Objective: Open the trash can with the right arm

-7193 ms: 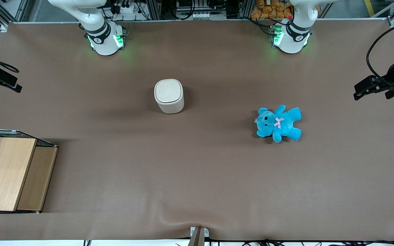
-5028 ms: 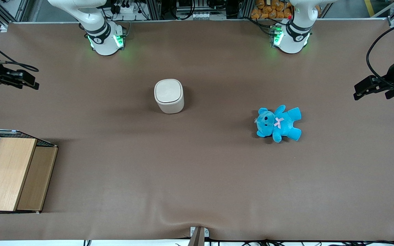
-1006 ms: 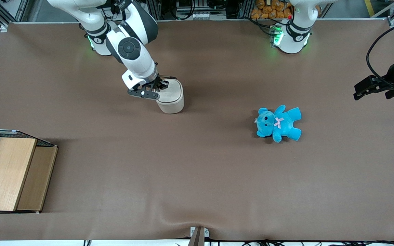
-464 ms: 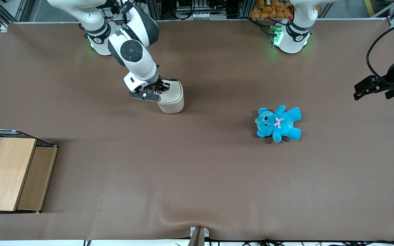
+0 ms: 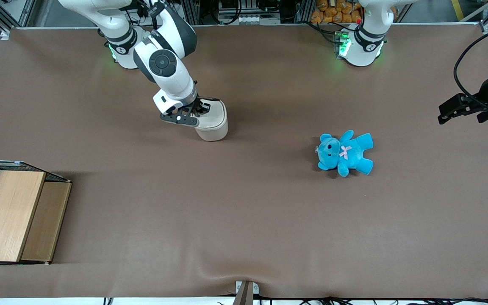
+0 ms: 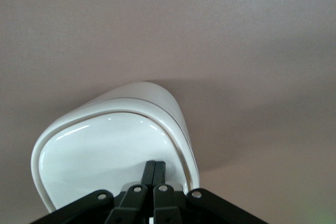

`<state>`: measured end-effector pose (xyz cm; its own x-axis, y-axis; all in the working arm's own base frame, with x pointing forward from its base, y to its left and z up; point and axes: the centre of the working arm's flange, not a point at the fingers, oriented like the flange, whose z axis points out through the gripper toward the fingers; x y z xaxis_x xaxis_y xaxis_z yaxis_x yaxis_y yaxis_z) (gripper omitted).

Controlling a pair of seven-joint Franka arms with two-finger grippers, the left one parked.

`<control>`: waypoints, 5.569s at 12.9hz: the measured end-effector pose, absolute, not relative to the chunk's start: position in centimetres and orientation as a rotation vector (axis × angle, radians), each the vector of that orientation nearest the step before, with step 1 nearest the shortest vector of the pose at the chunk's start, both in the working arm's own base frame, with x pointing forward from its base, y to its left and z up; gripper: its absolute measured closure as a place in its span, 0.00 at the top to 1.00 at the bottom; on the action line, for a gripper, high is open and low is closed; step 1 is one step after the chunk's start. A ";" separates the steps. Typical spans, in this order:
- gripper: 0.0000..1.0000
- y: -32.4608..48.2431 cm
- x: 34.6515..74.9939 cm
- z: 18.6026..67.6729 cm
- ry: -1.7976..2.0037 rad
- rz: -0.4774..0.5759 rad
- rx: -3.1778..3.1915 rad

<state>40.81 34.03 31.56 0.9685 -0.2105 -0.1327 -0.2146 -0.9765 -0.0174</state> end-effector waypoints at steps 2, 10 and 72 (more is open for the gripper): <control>0.01 34.4 41.4 32.8 0.374 0.214 -3.093; 0.16 37.3 42.9 40.6 0.447 0.283 -3.107; 1.00 0.8 53.7 65.2 0.132 0.058 -3.140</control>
<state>53.71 0.78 65.18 0.9958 -0.0837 -0.0368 -0.0836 -0.9965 0.0037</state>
